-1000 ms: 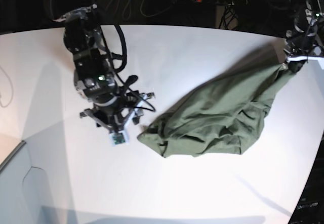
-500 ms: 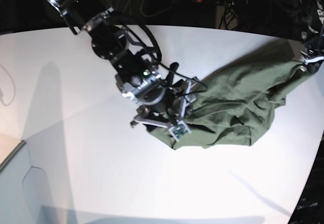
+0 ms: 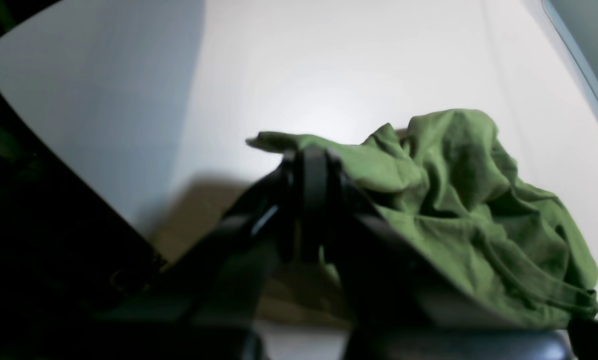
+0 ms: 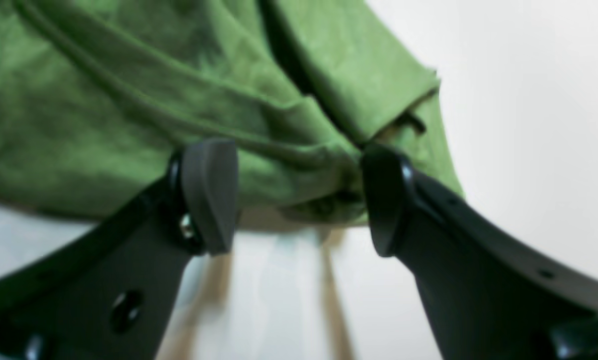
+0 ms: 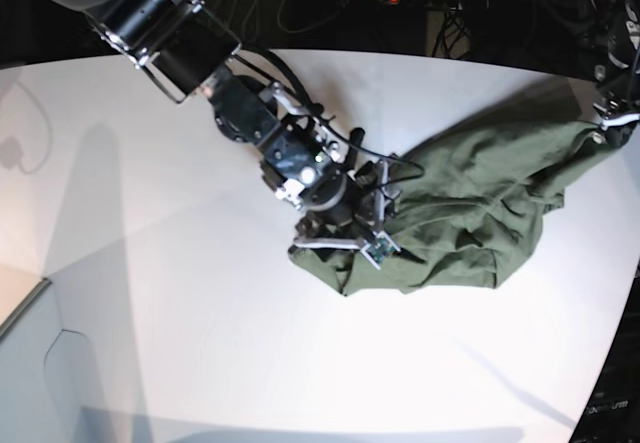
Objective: Layout the t-shirt on the table in an organized manner, then fold the t-shirt properly
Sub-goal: 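Reach the right gripper to the t-shirt's loose edge and grasp it, then lift the t-shirt with both grippers and shake it out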
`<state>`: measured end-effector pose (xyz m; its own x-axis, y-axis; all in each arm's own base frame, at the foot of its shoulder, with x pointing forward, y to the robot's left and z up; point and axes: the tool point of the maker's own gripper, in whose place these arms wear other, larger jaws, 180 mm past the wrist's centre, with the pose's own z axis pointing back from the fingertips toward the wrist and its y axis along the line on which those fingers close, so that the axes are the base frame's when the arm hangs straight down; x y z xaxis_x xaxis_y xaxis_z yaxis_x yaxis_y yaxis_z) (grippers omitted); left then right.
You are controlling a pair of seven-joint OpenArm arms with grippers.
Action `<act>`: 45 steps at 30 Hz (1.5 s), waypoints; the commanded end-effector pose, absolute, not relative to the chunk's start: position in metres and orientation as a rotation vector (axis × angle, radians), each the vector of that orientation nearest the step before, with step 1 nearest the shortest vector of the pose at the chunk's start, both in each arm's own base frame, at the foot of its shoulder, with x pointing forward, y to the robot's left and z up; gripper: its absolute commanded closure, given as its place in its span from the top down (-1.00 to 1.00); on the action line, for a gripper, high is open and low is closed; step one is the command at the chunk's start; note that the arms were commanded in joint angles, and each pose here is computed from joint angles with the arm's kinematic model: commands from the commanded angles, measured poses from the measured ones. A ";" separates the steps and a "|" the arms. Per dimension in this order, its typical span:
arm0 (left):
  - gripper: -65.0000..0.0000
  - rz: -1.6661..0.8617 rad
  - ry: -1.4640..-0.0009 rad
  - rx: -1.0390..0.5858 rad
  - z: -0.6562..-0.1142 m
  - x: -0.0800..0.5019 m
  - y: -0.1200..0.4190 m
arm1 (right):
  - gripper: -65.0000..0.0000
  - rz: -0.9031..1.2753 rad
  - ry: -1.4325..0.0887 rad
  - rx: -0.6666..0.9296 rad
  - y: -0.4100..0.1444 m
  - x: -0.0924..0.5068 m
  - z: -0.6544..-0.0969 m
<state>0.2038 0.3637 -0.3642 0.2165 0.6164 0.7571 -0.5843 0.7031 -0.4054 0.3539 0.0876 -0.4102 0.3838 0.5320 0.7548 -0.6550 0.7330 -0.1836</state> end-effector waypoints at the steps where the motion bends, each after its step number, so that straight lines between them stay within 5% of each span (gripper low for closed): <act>1: -1.00 0.814 -1.113 -0.024 -0.351 0.209 0.370 | 0.21 0.760 -0.975 0.166 0.096 0.369 -0.389; 14: -1.00 0.815 -1.141 -0.036 -0.345 0.220 0.370 | 0.13 0.761 -0.937 0.147 0.089 0.371 -0.412; 17: -1.00 0.813 -1.157 -0.039 -0.341 0.226 0.370 | -0.14 0.761 -0.932 0.146 0.089 0.371 -0.414; 23: -1.00 0.815 -1.181 -0.051 -0.335 0.234 0.370 | -1.00 0.759 -0.938 0.148 0.090 0.372 -0.411; 31: -1.00 0.754 -1.391 -0.091 -0.263 0.284 0.370 | -1.00 0.741 -1.128 0.188 0.080 0.370 -0.345; 45: -1.00 0.588 -1.676 -0.278 -0.118 0.428 0.337 | -1.00 0.208 -1.543 0.135 -0.045 0.396 -0.187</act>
<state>0.4293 0.3269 -0.1483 -0.1096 0.5296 0.8412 -0.1587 0.8261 -0.5407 0.3932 -0.0431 -0.2051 0.0757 0.0584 0.9954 -0.2282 0.9728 -0.0397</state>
